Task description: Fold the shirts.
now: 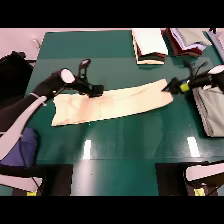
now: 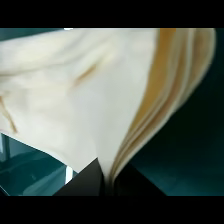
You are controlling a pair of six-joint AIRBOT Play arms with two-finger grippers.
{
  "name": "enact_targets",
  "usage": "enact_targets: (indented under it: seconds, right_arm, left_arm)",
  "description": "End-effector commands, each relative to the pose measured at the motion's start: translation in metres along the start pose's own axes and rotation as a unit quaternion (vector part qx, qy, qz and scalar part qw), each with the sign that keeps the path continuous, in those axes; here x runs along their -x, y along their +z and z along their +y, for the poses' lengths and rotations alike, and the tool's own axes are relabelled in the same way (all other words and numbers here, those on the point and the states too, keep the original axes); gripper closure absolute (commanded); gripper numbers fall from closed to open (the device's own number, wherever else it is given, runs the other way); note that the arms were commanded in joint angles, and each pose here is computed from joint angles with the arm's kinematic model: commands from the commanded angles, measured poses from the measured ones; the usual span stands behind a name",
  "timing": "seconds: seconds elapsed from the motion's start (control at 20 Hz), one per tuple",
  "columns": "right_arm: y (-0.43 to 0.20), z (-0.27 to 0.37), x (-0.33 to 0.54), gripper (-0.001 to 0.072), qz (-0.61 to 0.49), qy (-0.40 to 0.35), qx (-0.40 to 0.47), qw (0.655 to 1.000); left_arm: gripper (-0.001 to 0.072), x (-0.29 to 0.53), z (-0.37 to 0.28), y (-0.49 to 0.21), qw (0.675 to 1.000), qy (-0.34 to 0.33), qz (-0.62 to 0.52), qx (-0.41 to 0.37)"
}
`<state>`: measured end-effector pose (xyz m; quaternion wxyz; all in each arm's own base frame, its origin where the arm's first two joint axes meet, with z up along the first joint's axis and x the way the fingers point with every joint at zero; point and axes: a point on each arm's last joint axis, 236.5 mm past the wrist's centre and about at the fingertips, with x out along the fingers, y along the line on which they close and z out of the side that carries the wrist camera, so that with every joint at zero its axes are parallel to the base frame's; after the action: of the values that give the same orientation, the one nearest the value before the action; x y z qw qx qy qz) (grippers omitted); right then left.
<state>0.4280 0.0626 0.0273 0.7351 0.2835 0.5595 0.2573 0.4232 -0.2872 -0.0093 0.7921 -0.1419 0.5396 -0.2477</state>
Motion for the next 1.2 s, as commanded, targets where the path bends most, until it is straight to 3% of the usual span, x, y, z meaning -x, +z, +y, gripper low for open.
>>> enact_targets:
  seconds: [0.0, 0.35, 0.7, 0.9, 1.15]
  right_arm:
    - [0.020, 0.088, 0.044, 0.0697, -0.055, 0.034, 0.074, 0.995]
    - [-0.001, 0.217, 0.041, 0.0697, -0.052, 0.072, 0.189, 0.978]
    - [-0.016, 0.277, 0.010, 0.0696, -0.057, 0.103, 0.228, 0.967]
    - [-0.026, 0.311, -0.017, 0.0697, -0.063, 0.125, 0.248, 0.959]
    - [-0.075, 0.383, -0.121, 0.0693, -0.005, 0.174, 0.313, 0.934]
  left_arm:
    - [0.0683, -0.046, -0.015, -0.002, 1.000, -0.012, 0.017, -0.003]
    - [0.0683, -0.087, -0.051, 0.001, 0.999, -0.042, 0.021, -0.014]
    - [0.0683, -0.079, -0.045, 0.012, 0.999, -0.038, 0.020, -0.002]
    - [0.0683, 0.012, -0.012, 0.083, 0.999, -0.007, -0.047, -0.020]
    - [0.0682, 0.218, 0.042, 0.164, 0.973, 0.081, -0.211, -0.038]
